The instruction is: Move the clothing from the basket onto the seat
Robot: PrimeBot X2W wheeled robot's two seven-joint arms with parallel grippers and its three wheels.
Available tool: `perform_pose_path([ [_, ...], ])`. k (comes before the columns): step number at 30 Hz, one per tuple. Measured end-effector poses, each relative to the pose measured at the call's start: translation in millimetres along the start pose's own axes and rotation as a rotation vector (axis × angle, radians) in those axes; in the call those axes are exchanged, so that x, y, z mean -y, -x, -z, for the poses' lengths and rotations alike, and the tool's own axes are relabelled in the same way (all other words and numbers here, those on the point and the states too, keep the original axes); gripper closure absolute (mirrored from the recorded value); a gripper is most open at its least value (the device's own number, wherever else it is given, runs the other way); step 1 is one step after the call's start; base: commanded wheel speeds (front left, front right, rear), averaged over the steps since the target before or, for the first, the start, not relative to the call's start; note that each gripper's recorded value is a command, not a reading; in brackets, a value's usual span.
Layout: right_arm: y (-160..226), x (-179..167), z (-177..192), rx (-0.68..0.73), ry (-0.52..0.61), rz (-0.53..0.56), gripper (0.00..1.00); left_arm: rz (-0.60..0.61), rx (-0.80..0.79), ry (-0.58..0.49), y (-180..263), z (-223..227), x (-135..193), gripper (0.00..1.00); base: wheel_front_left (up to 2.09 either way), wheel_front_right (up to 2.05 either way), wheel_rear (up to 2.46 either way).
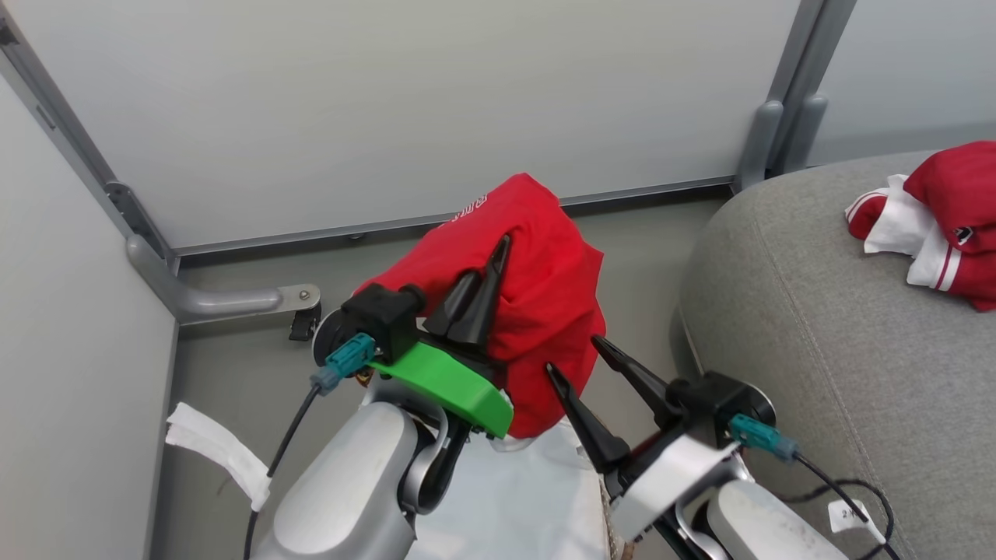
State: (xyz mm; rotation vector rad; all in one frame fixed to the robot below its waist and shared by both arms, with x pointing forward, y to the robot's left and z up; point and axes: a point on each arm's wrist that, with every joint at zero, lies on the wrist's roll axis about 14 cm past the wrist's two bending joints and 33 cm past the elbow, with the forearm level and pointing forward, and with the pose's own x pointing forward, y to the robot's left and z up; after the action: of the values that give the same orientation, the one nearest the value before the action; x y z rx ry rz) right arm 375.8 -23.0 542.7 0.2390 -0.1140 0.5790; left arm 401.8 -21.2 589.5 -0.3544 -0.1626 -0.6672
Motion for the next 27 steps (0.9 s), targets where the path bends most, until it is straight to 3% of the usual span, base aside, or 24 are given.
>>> perform_pose_path([
  [10, -40, -17, 0, -0.020, 0.039, -0.087, 0.00, 0.023, -0.027, 0.023, 7, 9, 10, 1.00, 0.00, 0.00, 0.00],
  [11, -43, -20, 1, -0.024, 0.034, -0.097, 0.07, 0.023, -0.028, 0.026, 7, 9, 11, 1.00, 0.00, 0.00, 0.00],
  [12, -45, -22, 4, -0.030, 0.028, -0.103, 0.91, 0.027, -0.029, 0.027, 8, 9, 12, 1.00, 0.00, 0.00, 0.00],
  [13, -46, -24, 6, -0.036, 0.018, -0.108, 1.00, 0.029, -0.031, 0.031, 9, 10, 13, 1.00, 0.00, 0.00, 0.00],
  [23, -53, -31, 7, -0.033, -0.042, -0.120, 1.00, -0.015, -0.044, 0.032, 13, 14, 2, 1.00, 0.00, 0.00, 0.00],
  [25, -51, -28, 5, -0.026, -0.044, -0.109, 1.00, -0.014, -0.047, 0.026, 13, 15, 2, 0.55, 0.00, 0.00, 0.00],
  [26, -51, -27, 5, -0.024, -0.045, -0.104, 1.00, -0.014, -0.051, 0.025, 12, 17, 2, 0.03, 0.00, 0.00, 0.00],
  [27, -49, -24, 4, -0.019, -0.048, -0.095, 1.00, -0.016, -0.057, 0.027, 12, 19, 2, 0.00, 0.00, 0.00, 0.00],
])
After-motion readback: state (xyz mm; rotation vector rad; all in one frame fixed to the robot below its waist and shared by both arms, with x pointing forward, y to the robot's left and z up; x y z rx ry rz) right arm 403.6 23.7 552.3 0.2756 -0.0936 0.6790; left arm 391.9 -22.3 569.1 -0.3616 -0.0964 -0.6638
